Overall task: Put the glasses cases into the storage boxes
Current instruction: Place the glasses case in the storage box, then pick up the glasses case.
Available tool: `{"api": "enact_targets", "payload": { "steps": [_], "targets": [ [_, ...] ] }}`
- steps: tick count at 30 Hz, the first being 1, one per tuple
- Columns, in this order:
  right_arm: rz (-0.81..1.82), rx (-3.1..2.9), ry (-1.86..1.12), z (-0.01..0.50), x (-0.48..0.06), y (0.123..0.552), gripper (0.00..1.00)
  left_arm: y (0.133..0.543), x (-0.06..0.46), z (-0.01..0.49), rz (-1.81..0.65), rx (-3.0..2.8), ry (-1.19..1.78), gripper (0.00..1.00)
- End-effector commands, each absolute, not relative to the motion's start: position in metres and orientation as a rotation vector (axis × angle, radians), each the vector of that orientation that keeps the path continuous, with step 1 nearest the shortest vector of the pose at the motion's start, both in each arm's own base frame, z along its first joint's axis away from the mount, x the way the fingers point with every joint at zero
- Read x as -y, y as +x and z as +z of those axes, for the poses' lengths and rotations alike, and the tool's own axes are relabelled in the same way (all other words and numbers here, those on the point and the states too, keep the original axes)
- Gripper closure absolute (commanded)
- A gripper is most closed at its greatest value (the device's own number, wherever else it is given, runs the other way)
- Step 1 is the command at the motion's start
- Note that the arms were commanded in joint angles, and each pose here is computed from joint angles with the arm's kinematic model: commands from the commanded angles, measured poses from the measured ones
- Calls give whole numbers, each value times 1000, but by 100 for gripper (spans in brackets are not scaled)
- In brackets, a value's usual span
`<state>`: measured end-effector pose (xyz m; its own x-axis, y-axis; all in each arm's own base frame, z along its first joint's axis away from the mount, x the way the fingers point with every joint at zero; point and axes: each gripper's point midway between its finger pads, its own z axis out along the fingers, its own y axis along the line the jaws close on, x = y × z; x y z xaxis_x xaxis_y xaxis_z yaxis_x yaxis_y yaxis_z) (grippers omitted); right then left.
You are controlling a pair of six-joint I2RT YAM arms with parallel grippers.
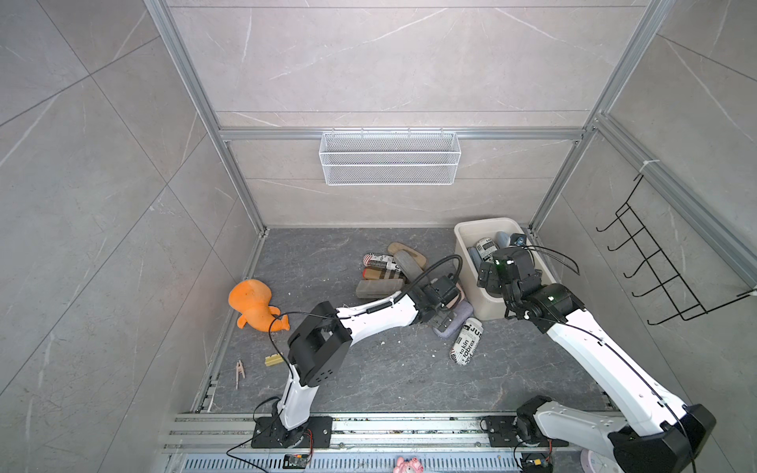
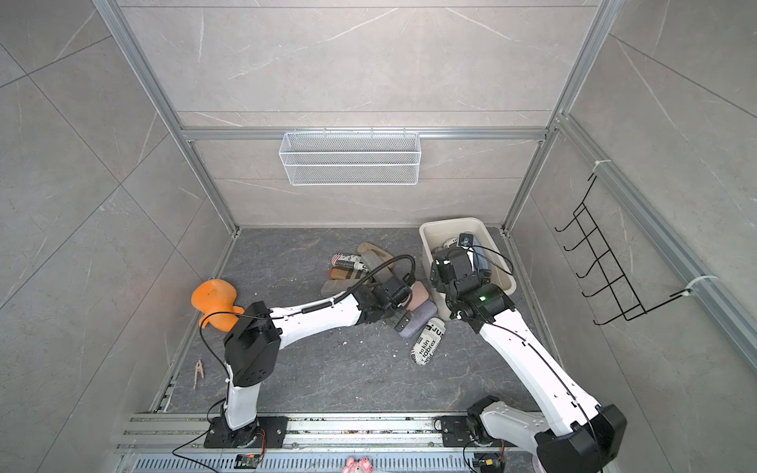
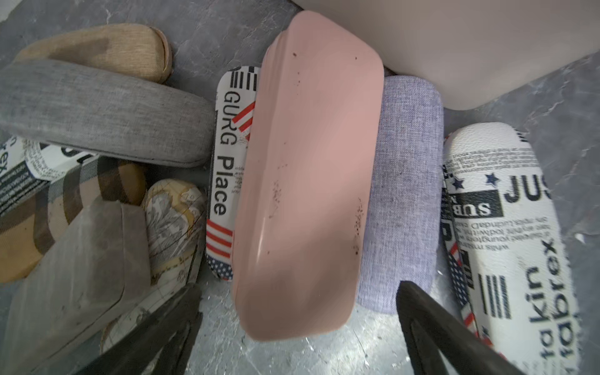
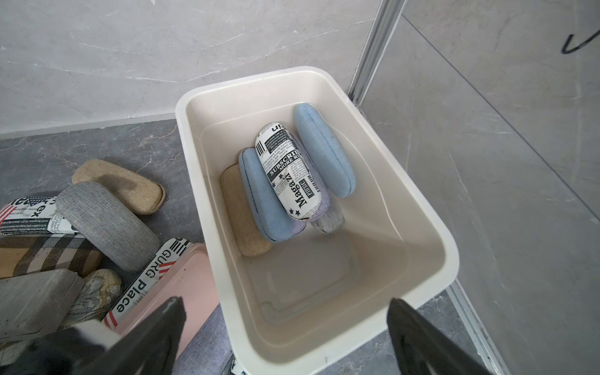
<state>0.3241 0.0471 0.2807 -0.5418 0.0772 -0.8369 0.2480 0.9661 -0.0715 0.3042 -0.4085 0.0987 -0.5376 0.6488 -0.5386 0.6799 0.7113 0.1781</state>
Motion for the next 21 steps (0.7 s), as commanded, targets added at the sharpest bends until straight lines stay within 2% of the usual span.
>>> {"api": "enact_targets", "payload": {
  "steps": [1,11,18,21],
  "targets": [
    [-196,-2113,269,295,-41,315,0,316,404,97,121,-2275,1081,3],
    [-155,-2139,250,285,-48,316,0,302,418,80,235,-2243,1177,6],
    [-99,-2144,227,288,-57,319,1,307,418,74,279,-2250,1152,25],
    [-85,-2129,226,290,-57,316,1,310,415,70,317,-2248,1146,20]
  ]
}}
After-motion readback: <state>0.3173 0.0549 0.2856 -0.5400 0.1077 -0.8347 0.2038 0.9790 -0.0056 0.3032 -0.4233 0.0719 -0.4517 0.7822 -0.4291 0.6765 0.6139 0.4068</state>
